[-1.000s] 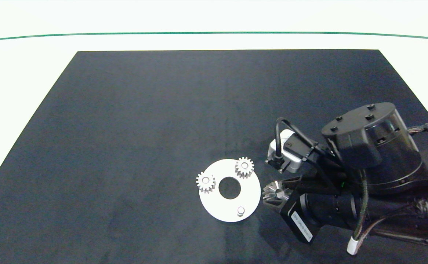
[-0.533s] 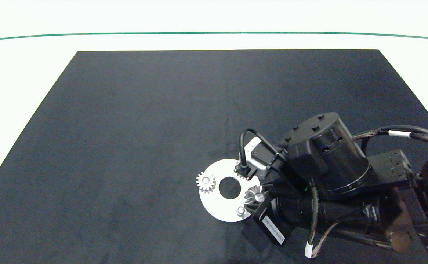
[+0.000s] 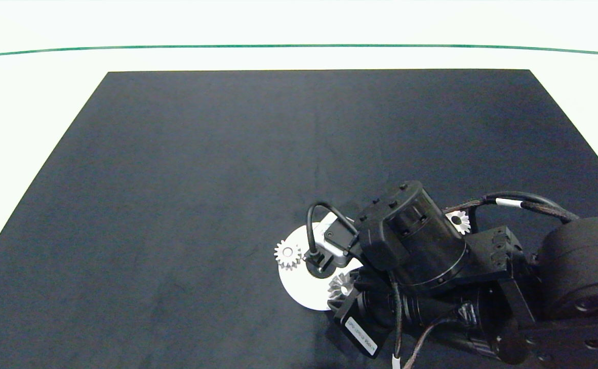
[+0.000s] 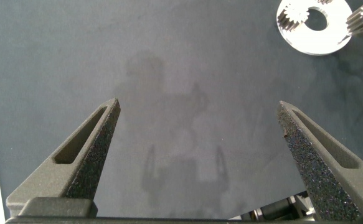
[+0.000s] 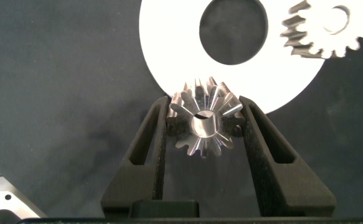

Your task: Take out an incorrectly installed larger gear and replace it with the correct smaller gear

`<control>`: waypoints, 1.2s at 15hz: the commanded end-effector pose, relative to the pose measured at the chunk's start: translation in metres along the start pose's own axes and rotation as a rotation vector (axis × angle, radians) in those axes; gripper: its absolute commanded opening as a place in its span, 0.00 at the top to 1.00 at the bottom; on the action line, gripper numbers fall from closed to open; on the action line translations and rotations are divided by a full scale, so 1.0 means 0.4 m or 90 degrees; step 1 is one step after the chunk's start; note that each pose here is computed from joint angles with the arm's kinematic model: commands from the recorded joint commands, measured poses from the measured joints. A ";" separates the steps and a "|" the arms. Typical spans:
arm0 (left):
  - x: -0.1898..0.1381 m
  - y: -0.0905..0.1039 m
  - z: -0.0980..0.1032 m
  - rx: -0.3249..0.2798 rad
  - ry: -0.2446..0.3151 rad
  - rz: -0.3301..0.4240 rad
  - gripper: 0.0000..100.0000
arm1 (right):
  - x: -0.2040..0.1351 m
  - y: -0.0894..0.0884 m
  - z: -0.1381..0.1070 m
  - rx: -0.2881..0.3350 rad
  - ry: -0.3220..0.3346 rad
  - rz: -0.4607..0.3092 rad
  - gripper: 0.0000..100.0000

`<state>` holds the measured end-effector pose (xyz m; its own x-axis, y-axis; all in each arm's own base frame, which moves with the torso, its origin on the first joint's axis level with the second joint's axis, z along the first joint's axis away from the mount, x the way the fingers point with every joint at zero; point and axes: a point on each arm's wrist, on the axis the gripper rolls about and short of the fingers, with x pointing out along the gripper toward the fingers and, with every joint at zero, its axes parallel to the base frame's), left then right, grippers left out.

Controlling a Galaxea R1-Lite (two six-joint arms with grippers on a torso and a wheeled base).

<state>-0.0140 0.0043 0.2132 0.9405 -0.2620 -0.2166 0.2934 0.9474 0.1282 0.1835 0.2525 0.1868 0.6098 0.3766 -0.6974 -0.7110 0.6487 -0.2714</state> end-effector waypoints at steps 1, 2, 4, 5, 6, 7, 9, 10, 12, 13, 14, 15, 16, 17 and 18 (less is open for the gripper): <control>0.001 0.000 -0.001 0.001 0.003 0.000 0.00 | 0.017 0.007 -0.003 -0.005 0.012 0.001 0.75; 0.001 0.000 -0.002 0.001 0.004 0.000 0.00 | 0.020 0.008 -0.003 -0.006 0.014 0.001 0.75; 0.001 0.000 -0.001 0.001 0.003 0.000 0.00 | 0.024 0.010 -0.004 -0.006 0.015 0.002 0.75; 0.001 0.000 -0.001 0.001 0.003 0.000 0.00 | 0.029 0.010 -0.003 -0.007 0.017 0.000 0.75; 0.001 0.000 -0.001 0.001 0.003 0.000 0.00 | 0.028 0.010 -0.001 -0.006 0.015 0.000 0.75; 0.001 0.000 -0.001 0.001 0.003 0.000 0.00 | 0.028 0.009 0.004 -0.005 0.012 0.000 0.75; 0.000 0.000 -0.002 0.000 0.003 0.000 0.00 | 0.031 0.010 0.004 -0.006 0.014 0.000 0.75; -0.001 0.000 -0.001 0.001 0.001 0.000 0.00 | 0.035 0.010 0.005 -0.005 0.015 -0.001 0.75; -0.001 0.000 -0.001 0.001 0.001 0.000 0.00 | 0.038 0.009 0.016 -0.002 0.008 -0.003 0.75; -0.001 0.000 -0.001 0.000 0.001 0.000 0.00 | 0.040 0.009 0.019 -0.002 0.007 -0.002 0.75; -0.001 0.000 -0.001 0.001 0.001 0.000 0.00 | 0.041 0.010 0.023 -0.002 0.005 -0.003 0.75; -0.001 0.000 -0.001 0.000 0.001 0.000 0.00 | 0.046 0.012 0.021 -0.003 0.008 -0.002 0.75; 0.000 0.000 -0.002 0.000 0.002 0.000 0.00 | 0.048 0.012 0.021 -0.003 0.009 -0.002 0.75; 0.000 0.000 -0.002 0.000 0.002 0.000 0.00 | 0.048 0.012 0.021 -0.003 0.009 -0.002 0.75; 0.000 0.000 -0.002 0.000 0.002 0.000 0.00 | 0.049 0.013 0.021 -0.004 0.010 -0.002 0.75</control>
<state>-0.0146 0.0045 0.2127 0.9409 -0.2617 -0.2151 0.2926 0.9477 0.1272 0.1945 0.2682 0.1785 0.6077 0.3671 -0.7042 -0.7105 0.6475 -0.2756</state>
